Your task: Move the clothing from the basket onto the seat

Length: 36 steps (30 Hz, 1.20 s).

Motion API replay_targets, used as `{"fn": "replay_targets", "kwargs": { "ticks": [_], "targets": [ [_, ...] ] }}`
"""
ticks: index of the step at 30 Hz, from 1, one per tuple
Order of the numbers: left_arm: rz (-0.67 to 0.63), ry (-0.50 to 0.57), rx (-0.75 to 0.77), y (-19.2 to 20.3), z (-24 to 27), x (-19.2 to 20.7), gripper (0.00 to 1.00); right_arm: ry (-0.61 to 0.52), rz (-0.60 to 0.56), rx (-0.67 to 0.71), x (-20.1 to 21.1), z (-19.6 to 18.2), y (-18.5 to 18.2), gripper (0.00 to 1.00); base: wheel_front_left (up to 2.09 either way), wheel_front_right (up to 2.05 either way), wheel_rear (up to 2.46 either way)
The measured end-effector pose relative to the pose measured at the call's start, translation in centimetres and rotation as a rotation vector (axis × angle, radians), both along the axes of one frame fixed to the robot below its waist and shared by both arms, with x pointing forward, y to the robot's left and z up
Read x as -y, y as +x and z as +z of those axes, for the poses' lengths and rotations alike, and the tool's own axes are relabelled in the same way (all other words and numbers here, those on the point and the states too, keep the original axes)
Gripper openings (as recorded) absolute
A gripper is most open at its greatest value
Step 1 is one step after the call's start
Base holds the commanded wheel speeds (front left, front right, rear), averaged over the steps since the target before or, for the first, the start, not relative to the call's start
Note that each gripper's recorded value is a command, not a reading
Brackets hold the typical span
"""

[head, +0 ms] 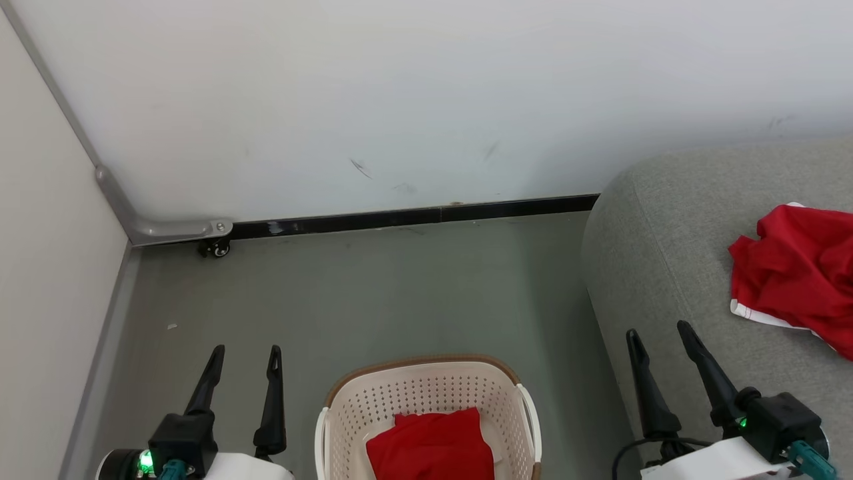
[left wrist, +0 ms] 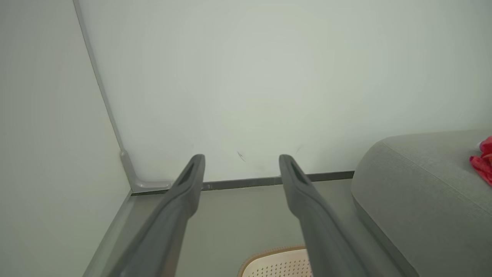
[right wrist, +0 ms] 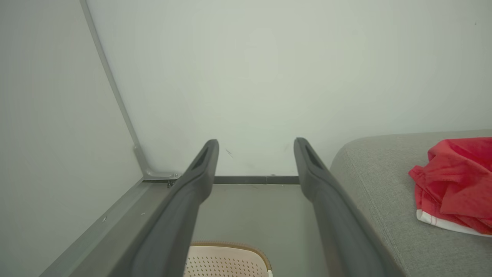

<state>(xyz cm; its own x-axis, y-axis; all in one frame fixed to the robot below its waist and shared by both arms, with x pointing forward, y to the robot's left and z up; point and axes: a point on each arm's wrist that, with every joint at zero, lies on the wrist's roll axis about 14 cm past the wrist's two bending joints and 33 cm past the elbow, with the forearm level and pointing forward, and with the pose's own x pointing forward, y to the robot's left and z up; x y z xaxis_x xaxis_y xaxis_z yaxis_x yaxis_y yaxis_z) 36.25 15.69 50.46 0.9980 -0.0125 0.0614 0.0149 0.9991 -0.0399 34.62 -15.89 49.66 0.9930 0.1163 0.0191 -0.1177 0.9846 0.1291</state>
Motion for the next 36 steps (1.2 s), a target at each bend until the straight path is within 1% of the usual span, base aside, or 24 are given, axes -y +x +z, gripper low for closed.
{"fn": "replay_targets", "kwargs": {
  "ticks": [7, 17, 24, 33, 36],
  "targets": [
    [-0.070, 0.026, -0.025, 0.7, -0.9, 1.6, 1.00, -0.003, -0.049, 0.009, 1.6, 0.3, 0.3, 1.00, 0.00, 0.00, 0.00],
    [-0.199, 0.081, -0.089, 2.2, -3.1, 4.8, 1.00, -0.042, -0.130, 0.006, 4.4, 0.3, 0.1, 1.00, 0.00, 0.00, 0.00],
    [-0.300, 0.134, -0.169, 2.9, -6.0, 6.5, 1.00, -0.056, -0.154, 0.009, 5.1, 0.4, 0.5, 1.00, 0.00, 0.00, 0.00],
    [-0.394, 0.188, -0.302, 3.4, -10.6, 8.1, 1.00, -0.068, -0.167, 0.004, 5.6, 0.3, 1.3, 1.00, 0.00, 0.00, 0.00],
    [-0.445, 0.234, -0.340, 3.7, -12.1, 8.8, 1.00, -0.069, -0.187, -0.008, 6.2, 0.0, 1.4, 1.00, 0.00, 0.00, 0.00]
  ]
}}
